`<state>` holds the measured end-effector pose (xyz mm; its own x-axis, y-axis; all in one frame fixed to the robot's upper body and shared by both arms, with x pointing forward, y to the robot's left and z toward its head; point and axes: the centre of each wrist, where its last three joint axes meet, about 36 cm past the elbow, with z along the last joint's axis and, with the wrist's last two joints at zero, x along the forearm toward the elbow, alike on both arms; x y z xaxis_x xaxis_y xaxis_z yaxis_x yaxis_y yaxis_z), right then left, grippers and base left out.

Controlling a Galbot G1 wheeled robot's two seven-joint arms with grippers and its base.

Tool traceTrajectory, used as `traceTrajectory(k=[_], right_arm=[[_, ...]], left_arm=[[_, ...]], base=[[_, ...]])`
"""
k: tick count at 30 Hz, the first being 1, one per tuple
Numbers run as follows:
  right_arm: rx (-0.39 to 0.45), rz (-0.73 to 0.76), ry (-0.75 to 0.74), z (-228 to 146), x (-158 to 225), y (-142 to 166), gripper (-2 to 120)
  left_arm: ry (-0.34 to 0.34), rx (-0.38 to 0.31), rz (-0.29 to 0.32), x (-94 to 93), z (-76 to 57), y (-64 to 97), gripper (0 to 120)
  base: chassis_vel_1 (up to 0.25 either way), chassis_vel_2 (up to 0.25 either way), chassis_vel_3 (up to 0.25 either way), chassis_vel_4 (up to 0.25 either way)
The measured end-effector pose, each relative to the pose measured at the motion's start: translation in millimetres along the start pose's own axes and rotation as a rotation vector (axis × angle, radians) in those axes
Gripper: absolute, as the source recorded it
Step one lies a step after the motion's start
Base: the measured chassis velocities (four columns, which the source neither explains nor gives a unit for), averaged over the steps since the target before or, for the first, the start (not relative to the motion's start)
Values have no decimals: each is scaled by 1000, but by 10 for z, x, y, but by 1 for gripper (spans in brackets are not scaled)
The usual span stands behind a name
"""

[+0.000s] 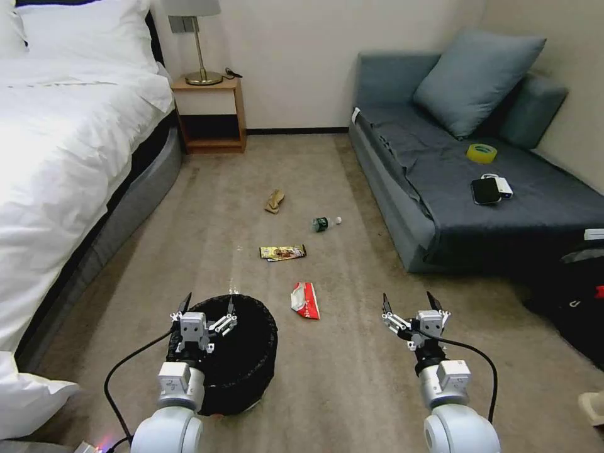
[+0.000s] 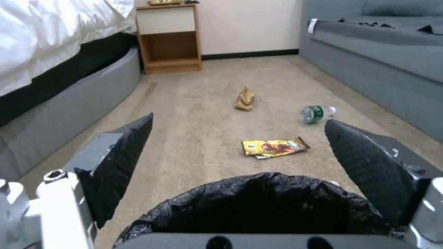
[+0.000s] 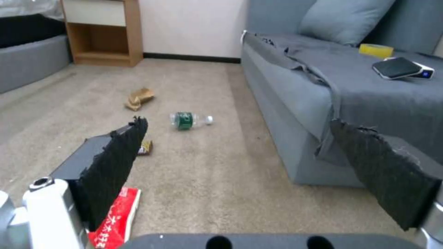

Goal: Pick up the trash bin, then pick up the garbage on the floor and place it into the trash bin.

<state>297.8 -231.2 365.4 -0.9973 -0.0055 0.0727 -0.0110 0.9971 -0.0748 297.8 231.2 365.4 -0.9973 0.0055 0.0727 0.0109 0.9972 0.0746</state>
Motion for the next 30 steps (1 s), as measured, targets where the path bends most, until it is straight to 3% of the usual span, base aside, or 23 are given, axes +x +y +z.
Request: traceTrajectory(k=[11,14,16,17,20,25,30], right_arm=[[3,2,-2,5,-1,-2,100],[31,20,-33,54,-24,-23,100],[88,48,-91,153,-64,-59,100],[88,48,-91,153,-64,-59,100],[174,77,-173,309,-117,-105,100],[221,84,-214,394,-137,-124,100],[201,68,-230,411,-171,-136,100]], left_arm=[[-5,3,0,-6,1,3,100],[-52,22,1,-63,21,26,100],[-152,58,-4,-185,51,81,100],[-152,58,-4,-185,51,81,100],[-255,111,-29,-325,82,144,100],[-246,131,-59,-338,77,158,100],[-170,138,-102,-289,-38,159,100]], base=[[0,0,0,0],[0,0,0,0],[0,0,0,0],[0,0,0,0],[0,0,0,0],[0,0,0,0],[0,0,0,0]])
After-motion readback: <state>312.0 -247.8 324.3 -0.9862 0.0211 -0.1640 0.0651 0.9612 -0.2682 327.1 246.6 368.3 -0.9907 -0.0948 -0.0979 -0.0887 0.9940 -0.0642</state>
